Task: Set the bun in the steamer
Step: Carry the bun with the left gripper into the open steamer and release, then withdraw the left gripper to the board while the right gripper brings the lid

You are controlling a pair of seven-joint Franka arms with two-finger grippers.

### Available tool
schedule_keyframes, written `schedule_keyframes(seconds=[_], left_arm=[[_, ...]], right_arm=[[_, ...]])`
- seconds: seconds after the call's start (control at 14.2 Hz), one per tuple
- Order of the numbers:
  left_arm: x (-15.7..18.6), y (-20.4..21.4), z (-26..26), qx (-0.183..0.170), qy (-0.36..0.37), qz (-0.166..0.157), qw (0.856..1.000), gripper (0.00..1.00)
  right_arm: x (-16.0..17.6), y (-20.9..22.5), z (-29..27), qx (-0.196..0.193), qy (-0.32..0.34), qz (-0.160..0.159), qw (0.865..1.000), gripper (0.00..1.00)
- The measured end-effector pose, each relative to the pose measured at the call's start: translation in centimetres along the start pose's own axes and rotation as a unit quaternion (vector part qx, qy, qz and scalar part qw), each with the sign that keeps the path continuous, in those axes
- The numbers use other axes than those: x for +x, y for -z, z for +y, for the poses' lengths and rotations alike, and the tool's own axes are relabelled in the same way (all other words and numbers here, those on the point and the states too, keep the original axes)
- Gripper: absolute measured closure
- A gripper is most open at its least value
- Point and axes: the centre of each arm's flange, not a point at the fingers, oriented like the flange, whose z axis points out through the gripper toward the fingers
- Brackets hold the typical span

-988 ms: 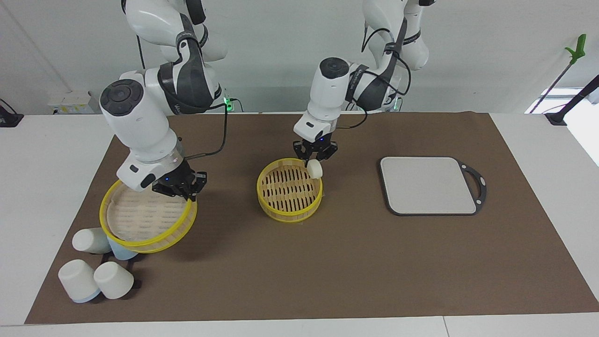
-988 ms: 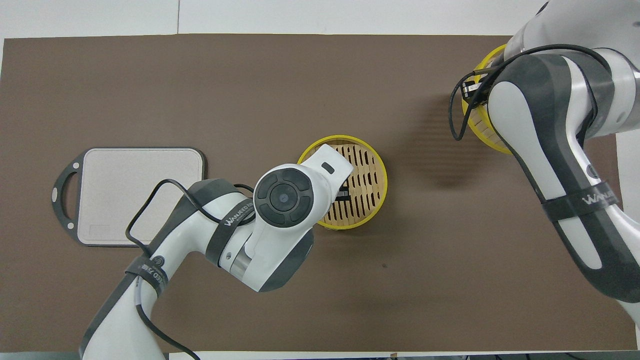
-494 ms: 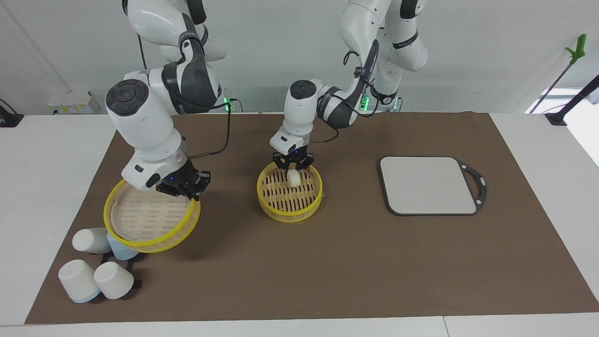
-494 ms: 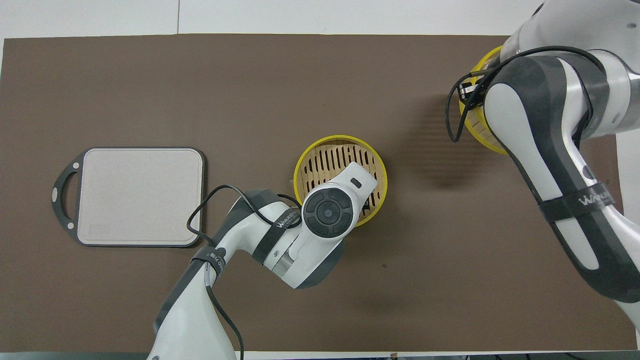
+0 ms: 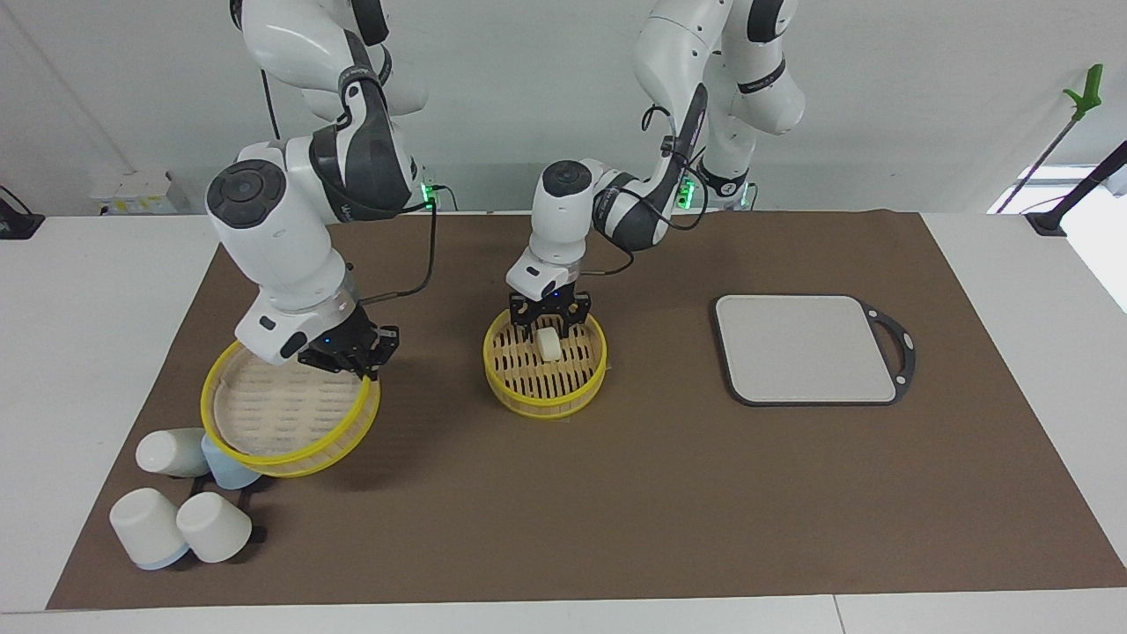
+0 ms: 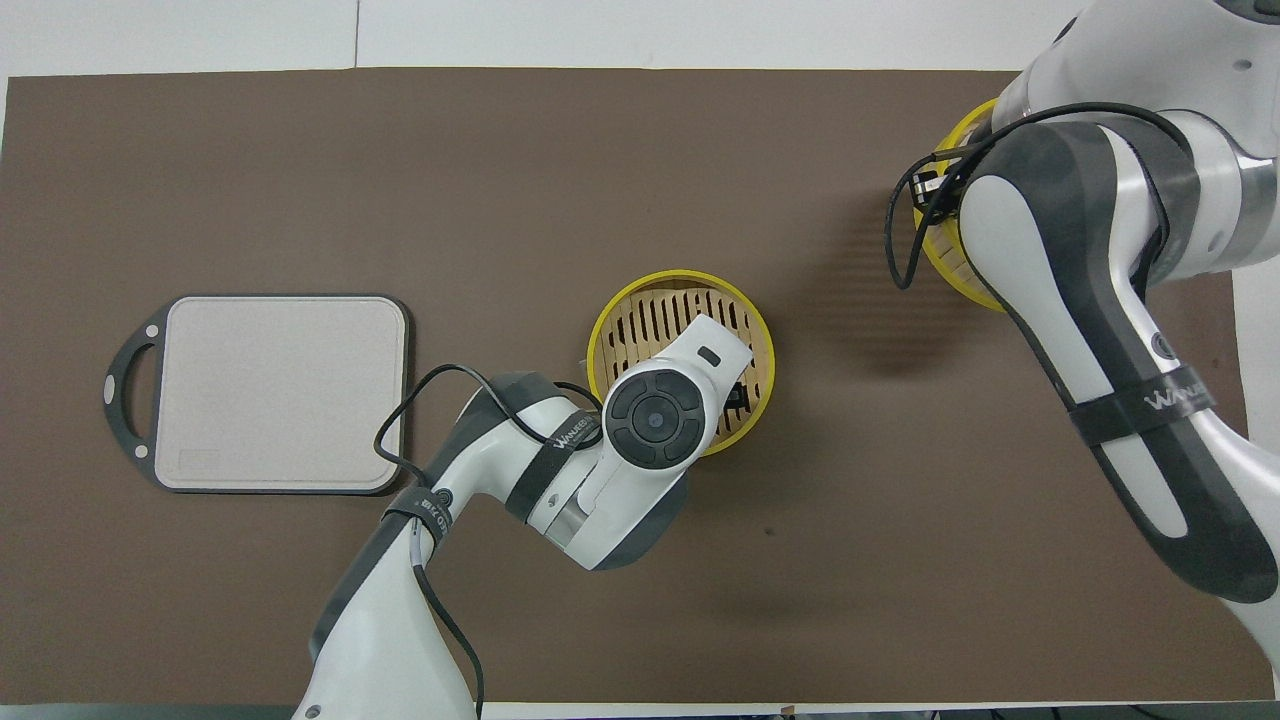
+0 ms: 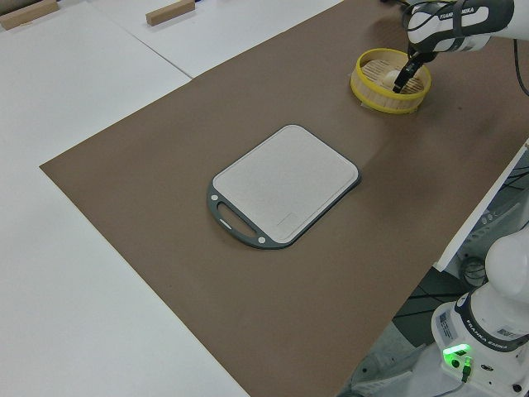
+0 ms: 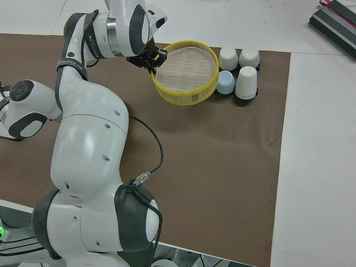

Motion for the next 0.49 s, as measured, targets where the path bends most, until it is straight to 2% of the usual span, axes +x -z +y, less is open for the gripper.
schedule_keyframes(seconds=[0.21,0.49], left_arm=[[1.9,2.6,-1.9,0.011,0.023,-0.007,1.000,0.00],[8.5,12.7,-13.1,0.031,0.067,-0.043,0.996,0.00]], right_arm=[[0.0,0.1,-0.9,0.001,-0.014,0.004,1.000,0.91],[0.1,-0.1,-6.5,0.005,-0.053,0.026,0.998,0.91]])
